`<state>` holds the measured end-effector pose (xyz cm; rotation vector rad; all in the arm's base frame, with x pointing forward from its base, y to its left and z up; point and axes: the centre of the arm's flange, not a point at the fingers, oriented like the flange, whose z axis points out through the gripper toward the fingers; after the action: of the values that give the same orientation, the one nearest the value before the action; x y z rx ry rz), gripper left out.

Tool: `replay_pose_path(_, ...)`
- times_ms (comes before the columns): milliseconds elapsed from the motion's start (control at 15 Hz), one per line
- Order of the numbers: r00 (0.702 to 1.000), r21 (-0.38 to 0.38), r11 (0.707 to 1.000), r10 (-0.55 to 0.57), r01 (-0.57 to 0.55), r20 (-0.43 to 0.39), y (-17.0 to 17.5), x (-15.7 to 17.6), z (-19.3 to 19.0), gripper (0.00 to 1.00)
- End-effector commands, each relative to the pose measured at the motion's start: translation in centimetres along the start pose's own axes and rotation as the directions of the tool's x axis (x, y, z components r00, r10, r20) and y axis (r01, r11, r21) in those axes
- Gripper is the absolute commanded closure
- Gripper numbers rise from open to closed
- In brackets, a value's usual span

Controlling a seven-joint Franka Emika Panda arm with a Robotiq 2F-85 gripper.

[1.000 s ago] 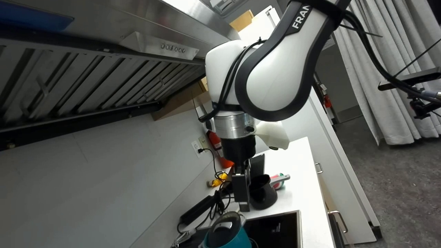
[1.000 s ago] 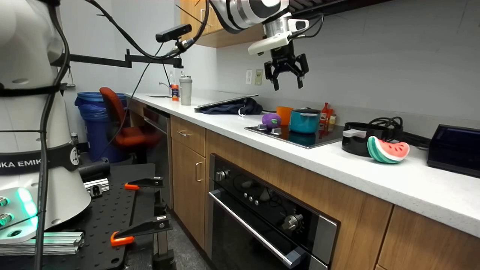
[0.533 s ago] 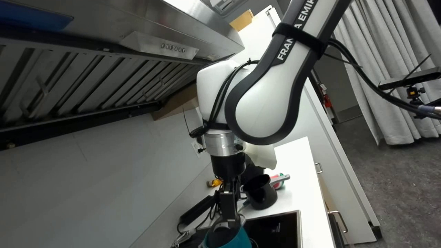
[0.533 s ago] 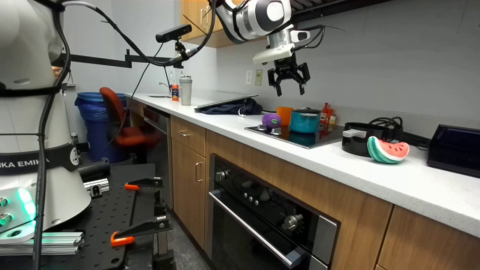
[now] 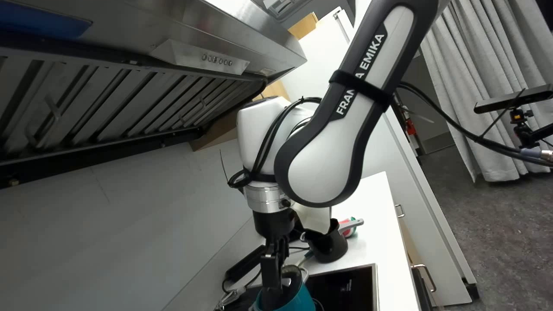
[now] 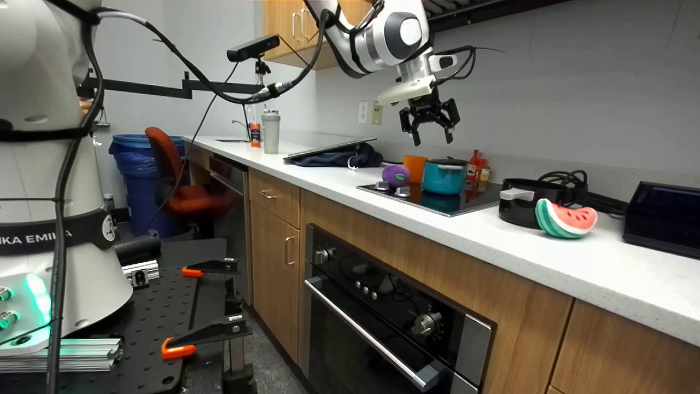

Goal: Move the lid from the blue pot to the black pot

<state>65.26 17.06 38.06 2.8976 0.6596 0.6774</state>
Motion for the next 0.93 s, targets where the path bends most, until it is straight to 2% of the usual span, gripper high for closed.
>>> replay_pose_path(0,0.999,-0.052,0.998,0.032,-0.034,-0.041,-0.3,1.7,1.5,0.0)
replay_pose_path(867,0.992,-0.092,0.988,0.12,-0.123,-0.035,1.0,2.0,4.0,0.0)
